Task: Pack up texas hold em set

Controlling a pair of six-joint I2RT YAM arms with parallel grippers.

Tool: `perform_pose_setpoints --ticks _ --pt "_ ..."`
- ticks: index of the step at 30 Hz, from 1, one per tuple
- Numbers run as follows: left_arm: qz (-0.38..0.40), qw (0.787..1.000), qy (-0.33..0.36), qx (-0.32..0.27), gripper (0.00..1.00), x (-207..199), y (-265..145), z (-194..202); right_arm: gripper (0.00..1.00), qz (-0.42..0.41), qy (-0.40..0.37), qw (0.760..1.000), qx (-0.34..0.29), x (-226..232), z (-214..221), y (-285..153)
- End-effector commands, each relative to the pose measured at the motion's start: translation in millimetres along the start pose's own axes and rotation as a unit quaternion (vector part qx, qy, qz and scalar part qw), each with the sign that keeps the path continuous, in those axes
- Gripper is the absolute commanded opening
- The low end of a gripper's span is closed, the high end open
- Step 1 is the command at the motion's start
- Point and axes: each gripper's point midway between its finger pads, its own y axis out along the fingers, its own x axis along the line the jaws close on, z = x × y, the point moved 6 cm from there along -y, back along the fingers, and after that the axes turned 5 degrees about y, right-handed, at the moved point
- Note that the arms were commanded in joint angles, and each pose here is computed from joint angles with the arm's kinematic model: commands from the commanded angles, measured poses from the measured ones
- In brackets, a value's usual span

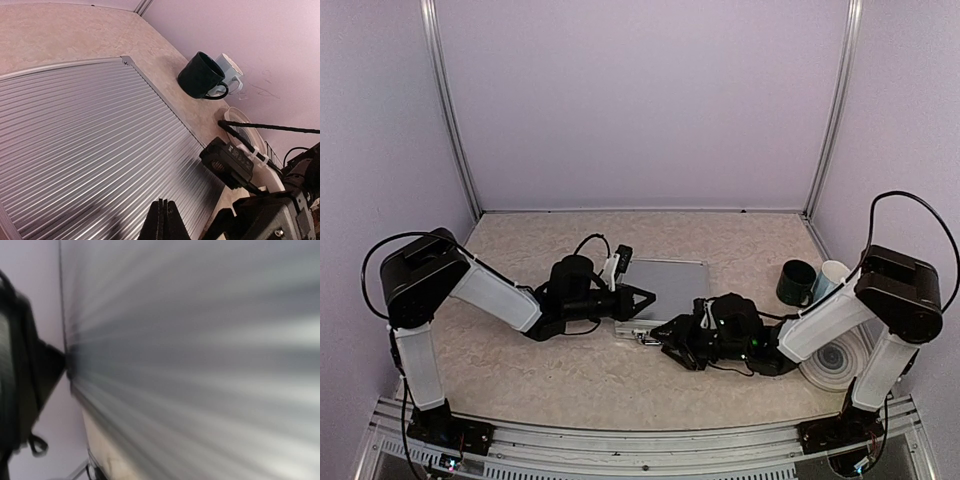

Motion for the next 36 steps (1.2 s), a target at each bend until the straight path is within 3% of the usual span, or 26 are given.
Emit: perform_pose_setpoints --ticks 1,6,7,11,15,23,28,31,33,36 --pt "-0.018 0.982 -0.065 0.176 0.00 4.9 -7.5 90.2 0.67 -0.060 -0.060 0.988 0.129 71.2 48.9 0.2" --pt "-0.014 0.983 -0.062 0.173 0.00 2.7 -6.1 84.6 0.98 0.035 -0.230 0.970 0.070 119.8 58.1 -13.5" --pt "-0.013 0.983 -0.061 0.172 0.00 2.2 -5.5 83.2 0.99 0.061 -0.271 0.959 0.053 125.3 60.4 -18.2" --pt "-0.007 0.984 -0.055 0.171 0.00 -0.3 -2.5 77.5 0.99 0.188 -0.420 0.888 -0.003 124.1 59.7 -37.0" --pt "0.000 0.984 -0.052 0.170 0.00 -2.5 1.9 71.7 0.99 0.288 -0.501 0.816 -0.015 99.5 46.1 -49.0" --pt "0.001 0.984 -0.048 0.174 0.00 -4.2 2.5 68.8 0.98 0.391 -0.550 0.735 -0.065 55.5 20.1 -64.8" --pt "0.001 0.984 -0.048 0.172 0.00 -4.7 1.9 67.4 0.88 0.467 -0.572 0.669 -0.082 40.6 8.1 -65.2" --pt "0.001 0.984 -0.048 0.170 0.00 -5.7 1.2 65.8 0.92 0.501 -0.582 0.636 -0.080 29.3 4.1 -64.1" --pt "-0.002 0.985 -0.049 0.167 0.08 -5.0 -0.3 63.5 0.98 0.512 -0.573 0.635 -0.077 24.1 1.5 -63.1" --pt "-0.009 0.986 -0.044 0.158 0.13 -3.3 -2.3 56.2 0.99 0.492 -0.546 0.675 -0.063 19.0 2.0 -58.5"
